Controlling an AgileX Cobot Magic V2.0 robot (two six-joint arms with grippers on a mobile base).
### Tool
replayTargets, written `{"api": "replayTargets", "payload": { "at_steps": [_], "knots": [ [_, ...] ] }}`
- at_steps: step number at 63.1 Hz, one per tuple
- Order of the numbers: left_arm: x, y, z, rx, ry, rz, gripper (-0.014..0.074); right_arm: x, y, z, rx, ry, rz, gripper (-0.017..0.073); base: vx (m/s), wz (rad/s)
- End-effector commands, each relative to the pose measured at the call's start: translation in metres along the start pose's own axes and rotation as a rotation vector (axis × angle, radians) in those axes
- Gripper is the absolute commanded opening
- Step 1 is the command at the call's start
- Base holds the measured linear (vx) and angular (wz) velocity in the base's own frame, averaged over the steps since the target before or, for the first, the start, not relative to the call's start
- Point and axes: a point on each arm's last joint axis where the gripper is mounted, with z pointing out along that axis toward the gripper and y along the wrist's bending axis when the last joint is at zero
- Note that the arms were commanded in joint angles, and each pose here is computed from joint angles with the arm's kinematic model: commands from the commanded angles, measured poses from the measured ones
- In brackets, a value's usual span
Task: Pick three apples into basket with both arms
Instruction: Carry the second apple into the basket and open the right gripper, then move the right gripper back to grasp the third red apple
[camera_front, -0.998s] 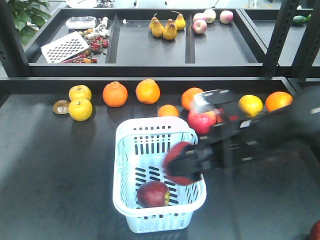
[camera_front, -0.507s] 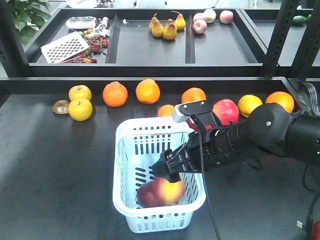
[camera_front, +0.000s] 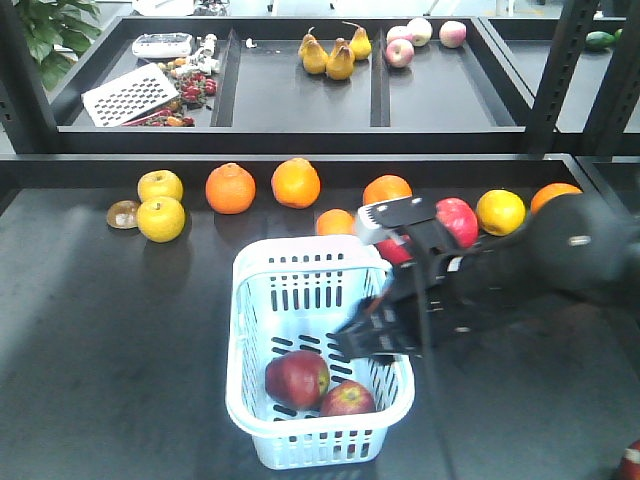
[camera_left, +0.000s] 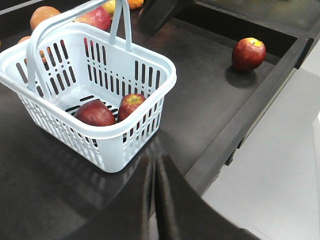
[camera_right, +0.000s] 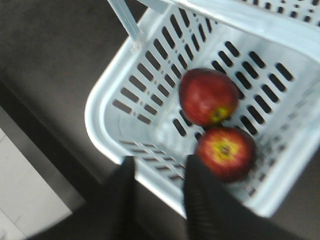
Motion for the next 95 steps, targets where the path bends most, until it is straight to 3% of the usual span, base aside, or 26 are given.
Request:
{"api": "replayTargets", "payload": {
  "at_steps": [1,5,14,20,29,36,49,55,95],
  "knots": [
    [-0.012,0.001,-0.003,-0.012,-0.074,-0.032,-0.0006,-0.002,-0.002,-0.037,0.087,-0.042,0.018,-0.0016,0.00,0.00],
    [-0.012,0.001,-0.003,-0.012,-0.074,-0.032,-0.0006,0.005,-0.012,-0.052,0.180,-0.014,0.044,-0.0011,0.00,0.00],
    [-0.012,0.001,-0.003,-0.012,-0.074,-0.032,-0.0006,0.031,-0.054,-0.080,0.465,0.020,0.201,-0.0008,0.00,0.00],
    [-0.012,0.001,-0.003,-0.012,-0.074,-0.032,-0.0006,0.056,-0.082,-0.091,0.603,0.036,0.316,-0.0003,0.00,0.00],
    [-0.012,0.001,-0.003,-0.012,-0.074,-0.032,-0.0006,0.085,-0.116,-0.100,0.692,0.090,0.445,0.0054,0.00,0.00],
    [-0.012,0.001,-0.003,-0.012,-0.074,-0.032,-0.0006,0.102,-0.139,-0.111,0.739,0.123,0.535,0.0200,0.00,0.00],
    [-0.012,0.001,-0.003,-0.012,-0.074,-0.032,-0.0006,0.130,-0.175,-0.119,0.780,0.178,0.706,0.0606,0.00,0.00],
    [-0.012,0.001,-0.003,-0.012,-0.074,-0.032,-0.0006,0.140,-0.188,-0.115,0.772,0.217,0.763,0.0732,0.00,0.00],
    [-0.012,0.001,-0.003,-0.012,-0.074,-0.032,-0.0006,0.173,-0.238,-0.046,0.644,0.440,0.795,0.0638,0.00,0.00]
  ]
}}
